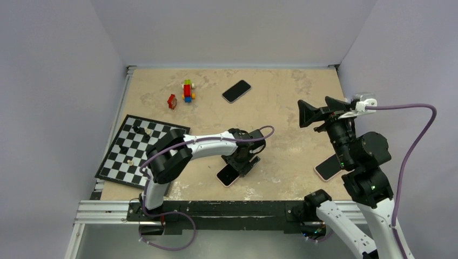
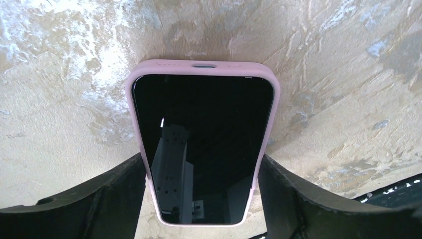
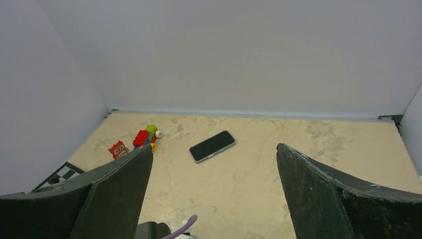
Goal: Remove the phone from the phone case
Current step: Pick up the phone at the center of the board.
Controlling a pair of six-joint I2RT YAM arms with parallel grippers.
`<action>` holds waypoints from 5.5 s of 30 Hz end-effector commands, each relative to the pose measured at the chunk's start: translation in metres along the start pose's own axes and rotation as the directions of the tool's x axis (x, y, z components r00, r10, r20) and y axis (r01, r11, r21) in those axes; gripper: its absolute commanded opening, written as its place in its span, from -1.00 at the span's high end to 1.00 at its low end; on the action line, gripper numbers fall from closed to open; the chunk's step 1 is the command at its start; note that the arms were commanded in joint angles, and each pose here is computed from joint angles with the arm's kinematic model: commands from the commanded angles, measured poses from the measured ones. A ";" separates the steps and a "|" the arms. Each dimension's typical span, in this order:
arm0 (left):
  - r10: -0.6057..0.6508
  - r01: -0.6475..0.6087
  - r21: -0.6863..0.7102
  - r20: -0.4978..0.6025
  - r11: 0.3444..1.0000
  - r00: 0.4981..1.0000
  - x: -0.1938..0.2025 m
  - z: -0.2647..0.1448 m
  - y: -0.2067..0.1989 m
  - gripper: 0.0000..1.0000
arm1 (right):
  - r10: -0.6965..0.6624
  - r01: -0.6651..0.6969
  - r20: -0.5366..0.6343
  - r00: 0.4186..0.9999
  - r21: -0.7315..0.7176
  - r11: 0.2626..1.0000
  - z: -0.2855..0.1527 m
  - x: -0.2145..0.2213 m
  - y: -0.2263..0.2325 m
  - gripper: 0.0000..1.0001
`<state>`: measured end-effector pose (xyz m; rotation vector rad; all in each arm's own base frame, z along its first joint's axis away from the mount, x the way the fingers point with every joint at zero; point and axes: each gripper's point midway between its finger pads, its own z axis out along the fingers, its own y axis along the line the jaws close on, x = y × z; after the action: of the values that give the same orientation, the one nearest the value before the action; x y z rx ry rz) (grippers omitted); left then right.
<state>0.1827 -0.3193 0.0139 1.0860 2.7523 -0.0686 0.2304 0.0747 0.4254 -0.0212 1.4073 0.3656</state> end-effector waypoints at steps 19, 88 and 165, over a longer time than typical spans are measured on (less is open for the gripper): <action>0.116 0.085 -0.277 0.635 0.957 0.764 -0.057 -0.160 0.080 0.75 | 0.150 -0.083 -0.081 0.985 0.537 0.840 0.000 0.038 -0.082 -0.97; -0.839 0.266 0.806 0.543 0.529 0.022 -0.035 -0.331 0.103 -1.00 | 0.770 -0.886 -0.527 0.360 -0.451 0.106 0.045 0.111 0.141 1.00; -0.729 -0.334 0.839 0.541 0.430 0.420 -0.078 -0.378 0.049 0.63 | 0.305 -0.686 -0.616 0.727 -0.673 0.277 0.000 0.117 0.204 1.00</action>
<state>0.2178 -0.2904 0.3620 0.3351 1.6902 -1.7272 0.1801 0.2930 0.3198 -0.5288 1.5404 1.8268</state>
